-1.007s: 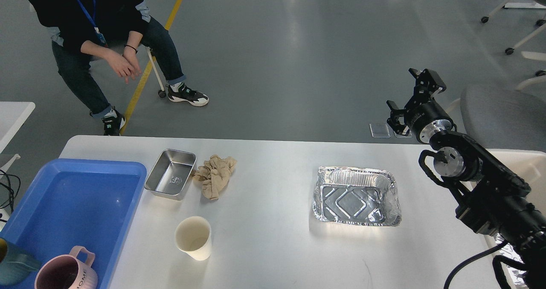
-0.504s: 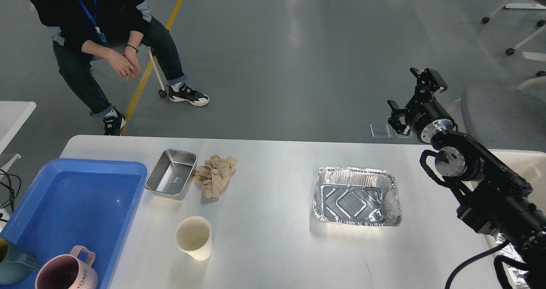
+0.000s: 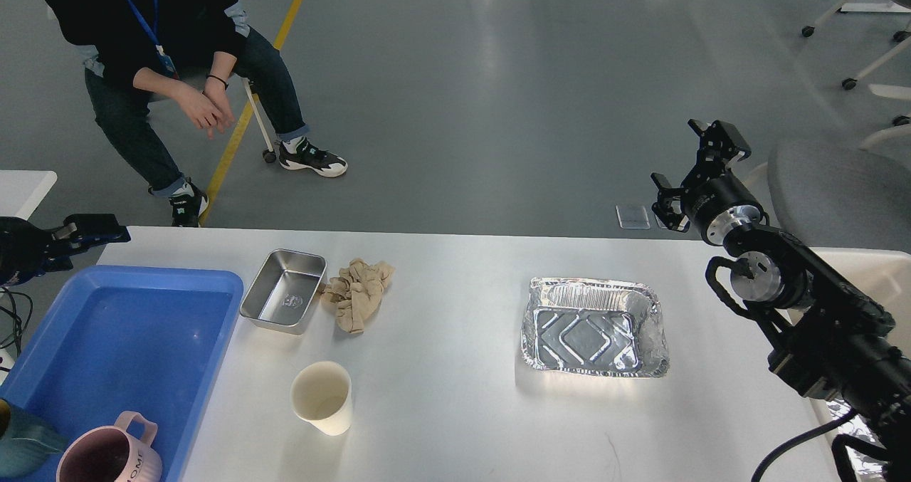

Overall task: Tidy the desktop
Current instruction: 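Raise the empty left gripper away from the blue tray, then reach the left gripper to the steel tray rim and grasp it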

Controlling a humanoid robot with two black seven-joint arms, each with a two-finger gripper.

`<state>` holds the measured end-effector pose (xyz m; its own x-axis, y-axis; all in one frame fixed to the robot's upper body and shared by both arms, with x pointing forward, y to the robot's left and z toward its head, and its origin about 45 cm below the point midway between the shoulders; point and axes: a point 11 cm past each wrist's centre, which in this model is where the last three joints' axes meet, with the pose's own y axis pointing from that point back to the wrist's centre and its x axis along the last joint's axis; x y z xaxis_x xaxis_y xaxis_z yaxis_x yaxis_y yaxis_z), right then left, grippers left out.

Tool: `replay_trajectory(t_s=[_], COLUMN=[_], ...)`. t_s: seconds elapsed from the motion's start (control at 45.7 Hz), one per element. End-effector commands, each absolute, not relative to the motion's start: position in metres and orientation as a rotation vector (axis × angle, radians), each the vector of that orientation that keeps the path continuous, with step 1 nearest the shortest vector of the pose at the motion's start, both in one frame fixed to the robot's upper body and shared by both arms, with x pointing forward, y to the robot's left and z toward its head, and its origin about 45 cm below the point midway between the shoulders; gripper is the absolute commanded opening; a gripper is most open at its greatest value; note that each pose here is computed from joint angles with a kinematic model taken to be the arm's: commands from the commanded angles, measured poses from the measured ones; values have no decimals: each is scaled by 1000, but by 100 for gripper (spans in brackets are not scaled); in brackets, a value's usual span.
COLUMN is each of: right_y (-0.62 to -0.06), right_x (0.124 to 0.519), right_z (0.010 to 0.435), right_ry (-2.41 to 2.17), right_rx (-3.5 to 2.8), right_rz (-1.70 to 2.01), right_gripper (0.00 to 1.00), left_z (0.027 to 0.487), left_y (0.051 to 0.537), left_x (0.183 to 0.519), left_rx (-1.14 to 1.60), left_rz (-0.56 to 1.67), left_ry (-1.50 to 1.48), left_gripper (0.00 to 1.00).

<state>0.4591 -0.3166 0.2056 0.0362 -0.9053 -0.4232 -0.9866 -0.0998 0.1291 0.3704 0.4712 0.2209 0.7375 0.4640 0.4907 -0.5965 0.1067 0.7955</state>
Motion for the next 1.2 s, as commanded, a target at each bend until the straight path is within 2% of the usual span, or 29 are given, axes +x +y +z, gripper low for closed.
replay_trajectory(t_s=[0.0,0.197,0.591,0.92,1.183], right_y=[-318,-317,-315,-315,-321], right_x=[456,456,454,452,450], right_z=[203,203,202,199,197], right_ry=[1964,1960,1951,1953,1969], right_rx=[-2109,-2112,-2116,-2116,-2113], right_rz=[610,609,614,620,619], right_gripper=[100,100,100,100,100], left_z=[194,178,141,109,100], left_y=[453,425,369,340,324], left_x=[380,393,412,411,411], left_rx=[1223,1199,1326,1369,1346], left_rz=[770,744,639,620,626], left_ry=[-86,-86,-187,-154,-153], left_gripper=[97,97,96,97,97])
